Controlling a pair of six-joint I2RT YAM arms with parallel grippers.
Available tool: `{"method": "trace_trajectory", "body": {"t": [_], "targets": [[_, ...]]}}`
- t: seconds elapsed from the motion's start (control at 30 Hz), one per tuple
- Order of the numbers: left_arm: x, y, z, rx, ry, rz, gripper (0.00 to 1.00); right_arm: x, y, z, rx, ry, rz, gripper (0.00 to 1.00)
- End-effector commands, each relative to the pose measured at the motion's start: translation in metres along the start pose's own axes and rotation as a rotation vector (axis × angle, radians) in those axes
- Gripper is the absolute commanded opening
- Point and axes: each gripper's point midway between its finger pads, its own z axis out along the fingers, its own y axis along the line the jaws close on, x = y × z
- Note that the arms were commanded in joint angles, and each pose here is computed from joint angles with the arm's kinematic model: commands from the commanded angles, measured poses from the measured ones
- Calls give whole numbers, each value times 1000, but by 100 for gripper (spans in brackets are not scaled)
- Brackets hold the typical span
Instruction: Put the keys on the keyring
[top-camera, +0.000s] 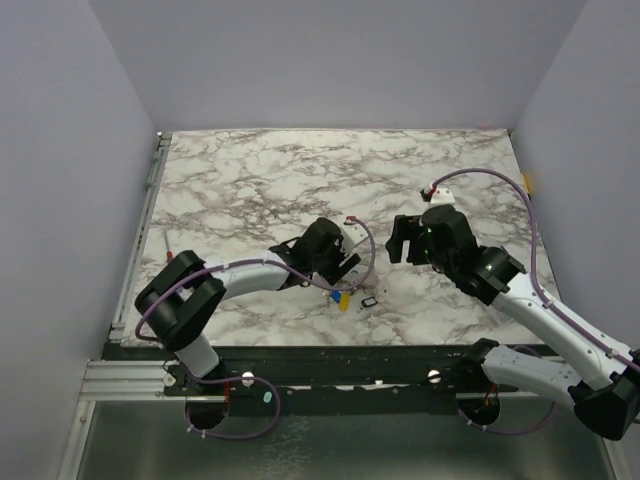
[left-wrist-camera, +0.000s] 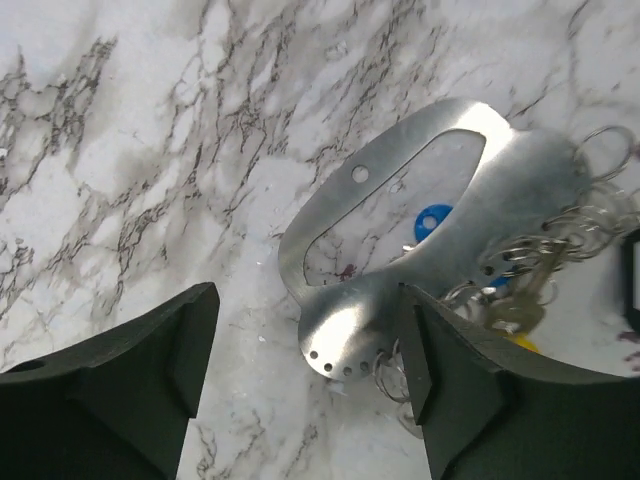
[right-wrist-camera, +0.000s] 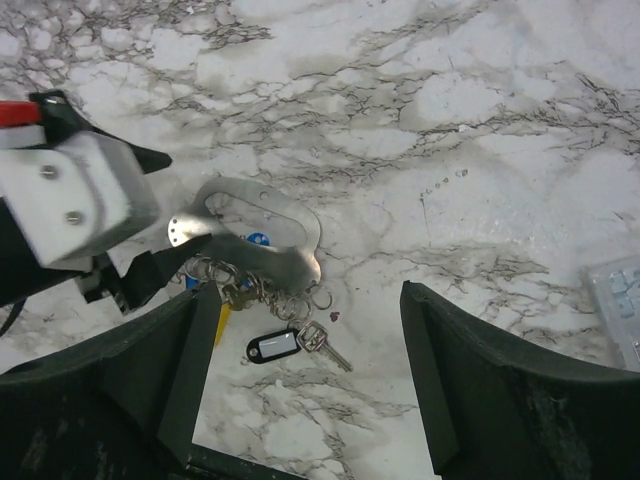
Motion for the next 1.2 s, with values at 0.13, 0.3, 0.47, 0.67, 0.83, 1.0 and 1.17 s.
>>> {"method": "trace_trajectory", "body": {"t": [0.13, 0.3, 0.47, 0.67, 0.83, 1.0, 1.17], "targets": [[-21, 1, -67, -72, -103, -432, 99, 0, 11, 9, -19, 30, 59, 82], [-19, -8, -96, -48, -165, -706, 99, -1, 13, 14, -13, 27, 76, 82], [19, 51, -118, -296, -329, -1002, 98, -8, 15, 11, -29, -1, 73, 82], [23, 31, -101, -222, -103, -1000, 79, -13, 3, 3, 11, -42, 53, 82], [16, -1, -88, -216, 31, -891, 67, -22, -5, 0, 61, -55, 16, 82], [5, -36, -76, -228, 128, -766, 65, -32, -9, 2, 86, -53, -40, 82], [11, -61, -63, -205, 210, -736, 60, -43, -24, 5, 139, -59, -65, 83]]}}
